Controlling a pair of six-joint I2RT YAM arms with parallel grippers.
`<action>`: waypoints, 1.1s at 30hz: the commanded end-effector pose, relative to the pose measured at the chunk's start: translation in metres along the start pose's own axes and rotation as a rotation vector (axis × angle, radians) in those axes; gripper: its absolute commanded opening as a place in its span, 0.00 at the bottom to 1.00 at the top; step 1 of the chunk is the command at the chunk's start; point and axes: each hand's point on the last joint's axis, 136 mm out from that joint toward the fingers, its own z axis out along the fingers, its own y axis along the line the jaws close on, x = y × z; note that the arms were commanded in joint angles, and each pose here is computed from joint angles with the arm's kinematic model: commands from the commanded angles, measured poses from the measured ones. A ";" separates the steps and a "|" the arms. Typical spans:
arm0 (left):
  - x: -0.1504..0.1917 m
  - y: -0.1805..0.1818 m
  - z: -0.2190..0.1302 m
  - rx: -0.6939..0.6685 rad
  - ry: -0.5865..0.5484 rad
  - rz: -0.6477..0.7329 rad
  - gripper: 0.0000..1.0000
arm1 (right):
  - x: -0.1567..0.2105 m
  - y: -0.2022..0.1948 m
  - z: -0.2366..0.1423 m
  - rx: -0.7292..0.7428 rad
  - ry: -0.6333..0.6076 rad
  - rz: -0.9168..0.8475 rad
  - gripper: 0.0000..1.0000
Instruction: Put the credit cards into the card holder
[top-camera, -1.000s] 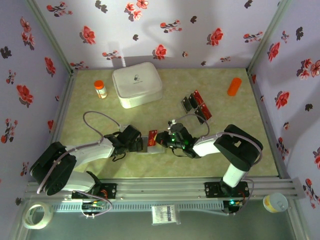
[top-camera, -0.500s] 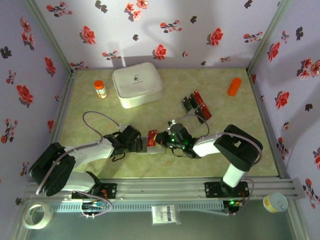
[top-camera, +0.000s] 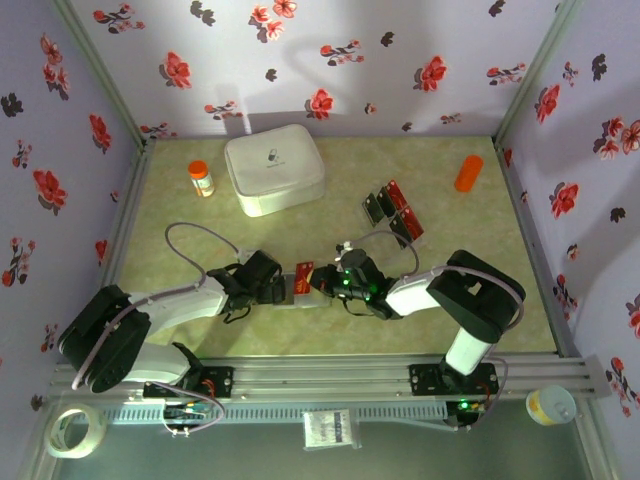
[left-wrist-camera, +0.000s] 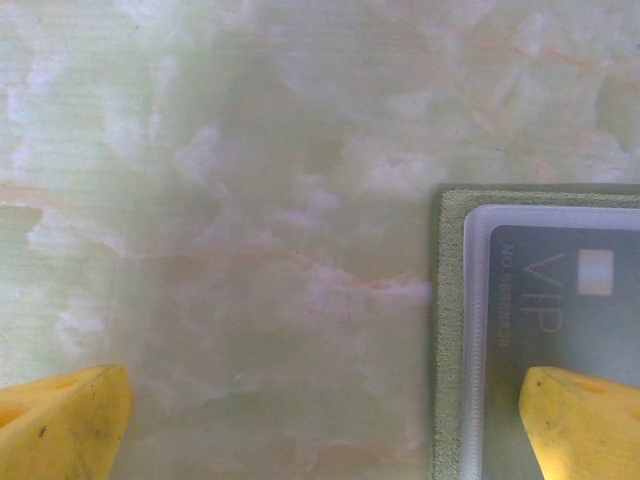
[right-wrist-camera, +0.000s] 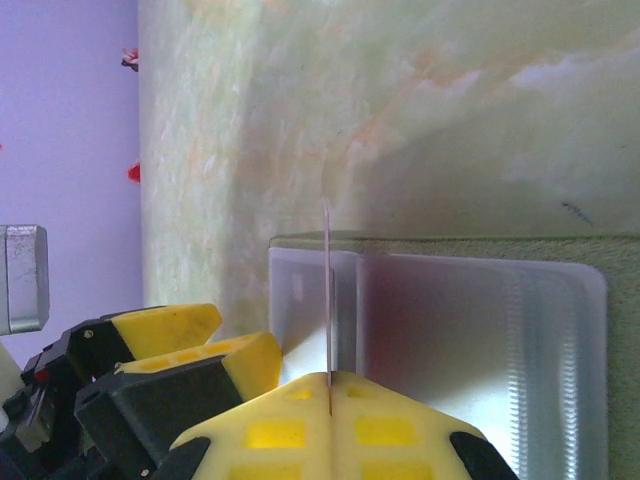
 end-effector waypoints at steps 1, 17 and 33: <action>0.005 0.009 -0.003 -0.033 0.006 0.013 1.00 | 0.001 0.003 -0.003 -0.005 -0.011 0.001 0.00; 0.006 0.009 -0.003 -0.030 0.012 0.014 1.00 | 0.007 -0.012 -0.001 0.043 -0.005 -0.008 0.00; 0.012 0.012 0.003 -0.041 0.023 0.019 1.00 | 0.021 -0.033 -0.005 0.172 0.034 -0.028 0.00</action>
